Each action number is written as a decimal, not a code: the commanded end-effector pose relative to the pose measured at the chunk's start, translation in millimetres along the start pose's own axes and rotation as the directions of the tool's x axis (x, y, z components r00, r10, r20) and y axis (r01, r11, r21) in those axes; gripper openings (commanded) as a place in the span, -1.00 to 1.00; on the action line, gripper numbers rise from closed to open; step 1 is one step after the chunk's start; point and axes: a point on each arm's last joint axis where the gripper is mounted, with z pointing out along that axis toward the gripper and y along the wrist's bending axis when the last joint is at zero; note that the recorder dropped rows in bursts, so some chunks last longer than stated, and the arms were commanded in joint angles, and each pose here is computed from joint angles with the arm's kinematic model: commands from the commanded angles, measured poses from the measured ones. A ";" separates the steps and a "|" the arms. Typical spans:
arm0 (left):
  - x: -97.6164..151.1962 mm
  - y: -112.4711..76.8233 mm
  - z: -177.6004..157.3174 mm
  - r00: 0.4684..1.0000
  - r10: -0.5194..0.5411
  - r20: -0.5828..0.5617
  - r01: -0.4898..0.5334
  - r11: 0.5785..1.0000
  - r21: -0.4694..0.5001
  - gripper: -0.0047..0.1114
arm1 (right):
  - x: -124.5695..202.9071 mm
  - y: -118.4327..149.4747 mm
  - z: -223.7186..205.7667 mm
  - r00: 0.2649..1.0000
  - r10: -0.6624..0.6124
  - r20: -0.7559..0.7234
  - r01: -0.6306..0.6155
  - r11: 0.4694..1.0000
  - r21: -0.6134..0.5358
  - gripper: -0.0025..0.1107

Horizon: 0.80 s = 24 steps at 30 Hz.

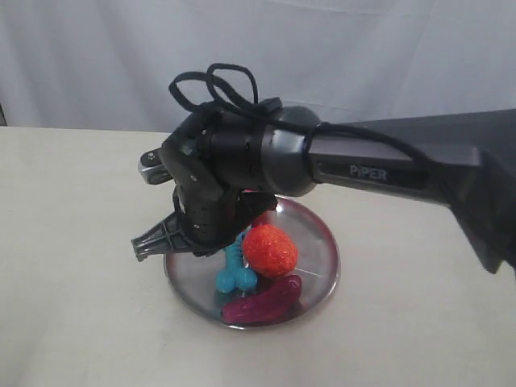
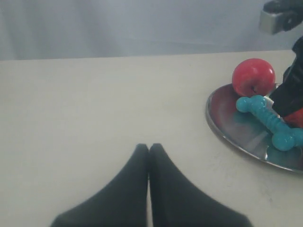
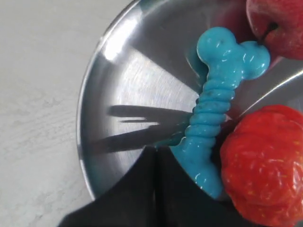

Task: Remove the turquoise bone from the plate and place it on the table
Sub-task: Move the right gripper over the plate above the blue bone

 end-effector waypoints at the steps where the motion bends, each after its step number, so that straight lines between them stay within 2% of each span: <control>1: 0.9 -0.1 0.3 1.000 0.000 -0.001 0.000 1.000 0.003 -0.92 | -0.7 -9.5 20.8 0.999 0.029 -0.023 -0.028 0.999 0.044 -0.96; 5: 0.9 -0.1 0.3 1.000 0.000 -0.001 0.000 1.000 0.003 -0.92 | -2.5 -19.8 27.0 0.997 0.066 -0.032 -0.064 0.996 0.057 -0.96; 16: 0.9 -0.1 0.3 1.000 0.000 -0.001 0.000 1.000 0.003 -0.92 | -3.2 -19.5 28.0 0.997 0.075 -0.022 -0.073 0.996 0.057 -0.95; 19: 0.9 -0.1 0.3 1.000 0.000 -0.001 0.000 1.000 0.003 -0.92 | -3.2 -19.5 28.0 0.997 0.075 -0.022 -0.073 0.996 0.057 -0.78; 24: 0.9 -0.1 0.3 1.000 0.000 -0.001 0.000 1.000 0.003 -0.92 | -3.1 -19.6 28.0 0.995 0.102 -0.021 -0.101 0.993 0.059 -0.31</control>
